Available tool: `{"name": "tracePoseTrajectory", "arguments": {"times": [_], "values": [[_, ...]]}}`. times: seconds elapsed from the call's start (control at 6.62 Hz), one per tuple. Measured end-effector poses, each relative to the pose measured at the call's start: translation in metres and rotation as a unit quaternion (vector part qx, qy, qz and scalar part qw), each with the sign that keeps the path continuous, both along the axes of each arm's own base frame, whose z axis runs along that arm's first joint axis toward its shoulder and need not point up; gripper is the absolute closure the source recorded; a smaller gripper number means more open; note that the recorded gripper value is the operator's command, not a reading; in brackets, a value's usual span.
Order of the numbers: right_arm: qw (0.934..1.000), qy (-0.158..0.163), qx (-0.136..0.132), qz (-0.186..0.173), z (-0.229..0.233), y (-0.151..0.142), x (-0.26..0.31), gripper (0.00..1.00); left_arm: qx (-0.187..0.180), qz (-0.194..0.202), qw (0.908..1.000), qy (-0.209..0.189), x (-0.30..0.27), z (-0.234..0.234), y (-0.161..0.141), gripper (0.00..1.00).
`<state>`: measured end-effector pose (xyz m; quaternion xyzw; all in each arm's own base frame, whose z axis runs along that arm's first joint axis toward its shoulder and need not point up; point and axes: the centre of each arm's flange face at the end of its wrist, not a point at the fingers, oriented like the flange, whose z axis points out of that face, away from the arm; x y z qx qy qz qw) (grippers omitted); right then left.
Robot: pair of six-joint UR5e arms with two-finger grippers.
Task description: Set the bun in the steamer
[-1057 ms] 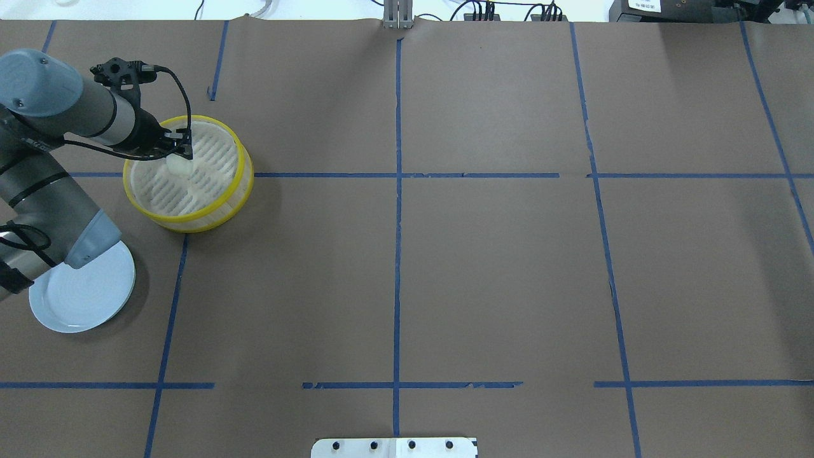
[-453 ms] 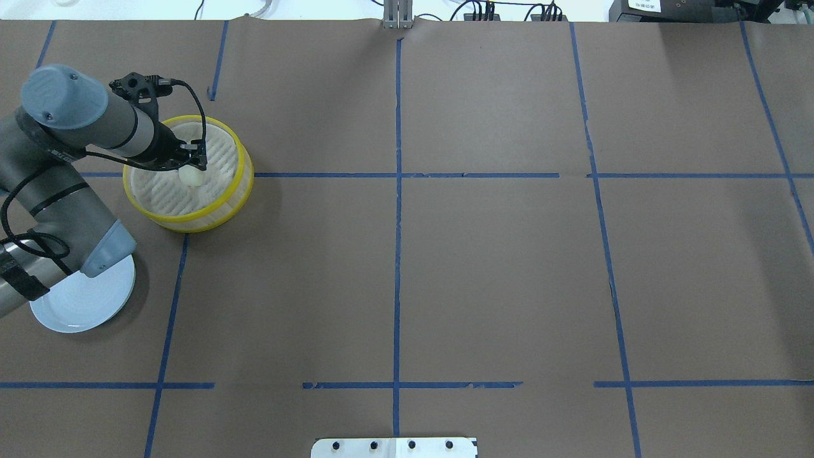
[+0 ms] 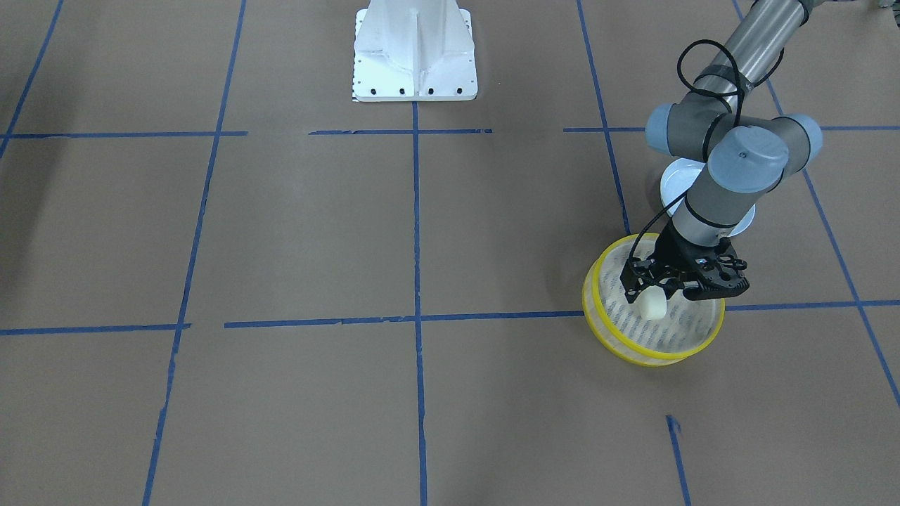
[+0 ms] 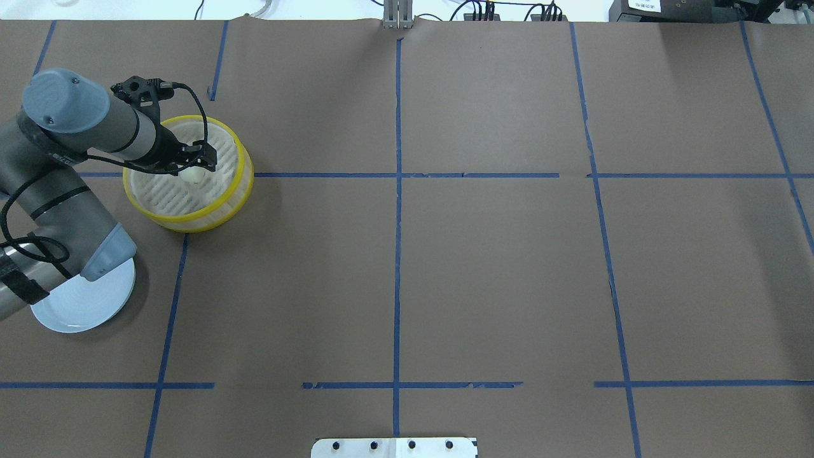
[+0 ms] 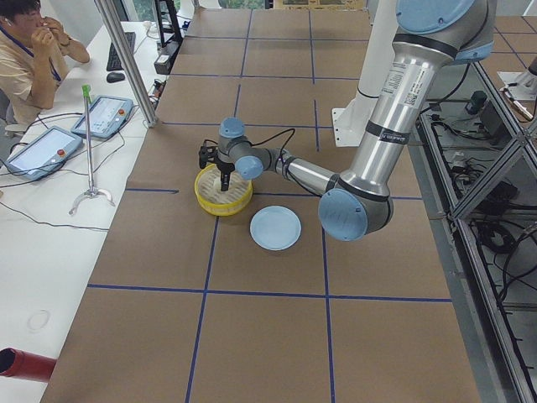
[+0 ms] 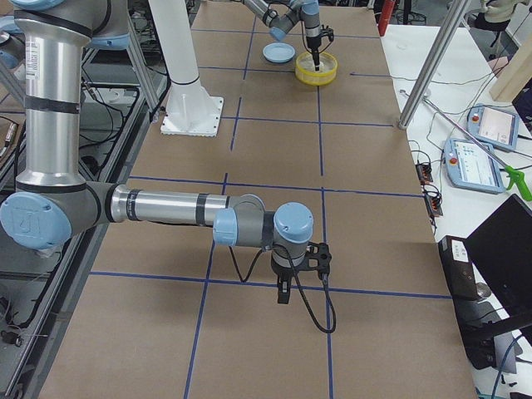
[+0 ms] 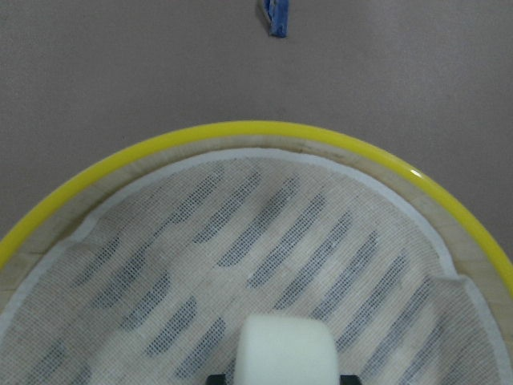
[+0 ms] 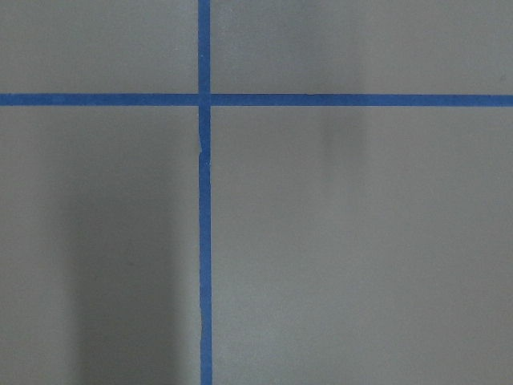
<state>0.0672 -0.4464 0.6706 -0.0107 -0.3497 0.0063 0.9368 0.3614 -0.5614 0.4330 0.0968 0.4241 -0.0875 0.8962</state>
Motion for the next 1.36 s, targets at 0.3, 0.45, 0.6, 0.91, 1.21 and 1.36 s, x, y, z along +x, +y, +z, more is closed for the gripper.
{"name": "tracePoseTrajectory", "arguments": {"times": [0.3,0.45,0.6,0.91,1.21,1.36], "values": [[1.0,0.0,0.0,0.0,0.0,0.0,0.0,0.0,0.02,-0.016,0.9997,0.006,-0.038,-0.032,-0.009,0.01],[1.0,0.0,0.0,0.0,0.0,0.0,0.0,0.0,0.035,-0.003,0.9992,-0.02,-0.072,-0.037,-0.016,0.01],[1.0,0.0,0.0,0.0,0.0,0.0,0.0,0.0,0.055,0.04,0.9969,-0.04,-0.118,-0.023,-0.018,0.01],[1.0,0.0,0.0,0.0,0.0,0.0,0.0,0.0,0.096,0.124,0.9863,-0.053,-0.242,0.059,0.012,0.01],[1.0,0.0,0.0,0.0,0.0,0.0,0.0,0.0,0.115,0.152,0.9786,-0.078,-0.354,0.139,0.064,0.01],[1.0,0.0,0.0,0.0,0.0,0.0,0.0,0.0,0.105,0.157,0.9792,-0.074,-0.397,0.166,0.084,0.0]]}}
